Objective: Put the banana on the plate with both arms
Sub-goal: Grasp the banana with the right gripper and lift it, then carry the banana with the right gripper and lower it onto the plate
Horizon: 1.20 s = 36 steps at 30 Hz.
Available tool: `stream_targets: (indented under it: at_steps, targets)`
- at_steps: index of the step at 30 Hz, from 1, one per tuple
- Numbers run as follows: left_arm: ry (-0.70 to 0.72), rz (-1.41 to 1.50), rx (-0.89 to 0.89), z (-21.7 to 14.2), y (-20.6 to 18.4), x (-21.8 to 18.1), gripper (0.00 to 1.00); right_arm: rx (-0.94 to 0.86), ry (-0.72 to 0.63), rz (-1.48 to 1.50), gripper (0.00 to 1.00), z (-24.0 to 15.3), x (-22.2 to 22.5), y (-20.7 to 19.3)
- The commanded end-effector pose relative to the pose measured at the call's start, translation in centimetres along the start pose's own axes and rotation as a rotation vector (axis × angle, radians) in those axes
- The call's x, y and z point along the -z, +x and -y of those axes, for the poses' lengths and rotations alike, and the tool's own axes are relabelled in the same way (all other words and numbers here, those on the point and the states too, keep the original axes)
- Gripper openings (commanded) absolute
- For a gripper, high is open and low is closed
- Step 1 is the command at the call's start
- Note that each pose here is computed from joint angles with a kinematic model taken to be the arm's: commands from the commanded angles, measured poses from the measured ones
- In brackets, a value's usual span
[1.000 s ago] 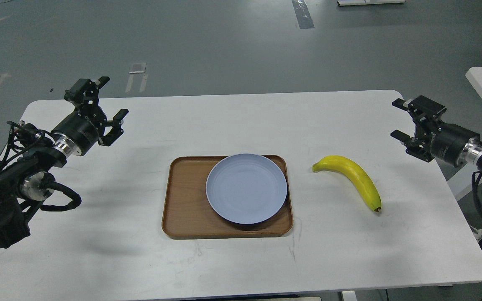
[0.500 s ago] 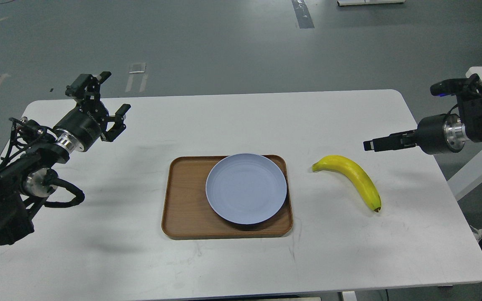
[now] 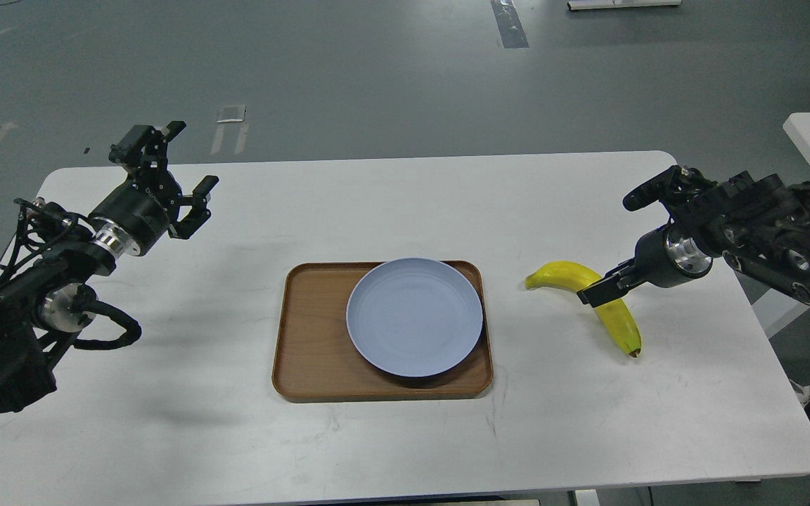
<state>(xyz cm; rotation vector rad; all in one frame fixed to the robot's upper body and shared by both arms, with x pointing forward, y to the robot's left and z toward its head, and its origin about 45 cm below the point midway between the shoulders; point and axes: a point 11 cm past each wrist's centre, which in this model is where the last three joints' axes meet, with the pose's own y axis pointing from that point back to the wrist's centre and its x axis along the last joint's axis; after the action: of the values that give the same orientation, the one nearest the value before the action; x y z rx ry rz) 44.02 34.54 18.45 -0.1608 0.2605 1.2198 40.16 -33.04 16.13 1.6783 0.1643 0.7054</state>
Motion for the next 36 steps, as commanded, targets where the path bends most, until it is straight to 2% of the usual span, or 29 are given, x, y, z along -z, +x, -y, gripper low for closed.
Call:
stream_targets:
  at_steps: [1, 2, 4, 6, 7, 9, 15, 21, 25, 28, 31, 36]
  targets:
    - [-0.002, 0.004, -0.004, -0.1, 0.2, -0.2, 0.98, 0.040, -0.006, -0.021, 0.91, 0.7, 0.1, -1.0]
    - [-0.002, 0.004, -0.005, -0.1, 0.3, -0.2, 0.98, 0.044, -0.008, -0.023, 0.90, 0.7, 0.1, -1.1]
    - [-0.003, 0.004, -0.005, -0.1, 0.3, -0.2, 0.98, 0.055, -0.014, -0.026, 0.82, 0.7, -0.1, -1.5]
    - [-0.003, 0.004, -0.005, -0.1, 0.3, -0.2, 0.98, 0.066, -0.019, -0.029, 0.60, 0.8, -0.3, -1.8]
    - [-0.003, 0.003, -0.004, -0.1, 0.2, -0.2, 0.98, 0.070, -0.021, -0.031, 0.38, 0.8, -0.3, -2.0]
    - [-0.002, 0.004, -0.003, -0.1, 0.2, -0.2, 0.98, 0.071, -0.023, -0.030, 0.21, 0.7, -0.4, -2.0]
    - [-0.003, 0.004, -0.001, 0.0, 0.1, -0.3, 0.98, 0.041, -0.029, -0.041, 0.00, 0.2, -0.7, -1.5]
    - [-0.004, 0.004, -0.001, 0.0, 0.1, -0.3, 0.98, -0.024, -0.052, -0.043, 0.00, -2.3, -1.8, 0.3]
    - [-0.009, 0.005, 0.003, 0.2, 0.0, -0.5, 0.98, -0.126, -0.073, -0.079, 0.00, -7.3, -2.0, 4.2]
    - [-0.010, 0.004, 0.006, 0.3, -0.2, -0.5, 0.98, -0.170, -0.057, -0.118, 0.00, -8.8, -0.7, 6.5]
    - [-0.009, 0.001, 0.008, 0.4, -0.3, -0.4, 0.98, -0.190, 0.026, -0.145, 0.00, -8.7, 2.6, 8.3]
    - [-0.018, 0.006, 0.013, 0.7, -0.4, -0.9, 0.98, -0.163, 0.102, -0.227, 0.00, -6.2, 7.3, 10.4]
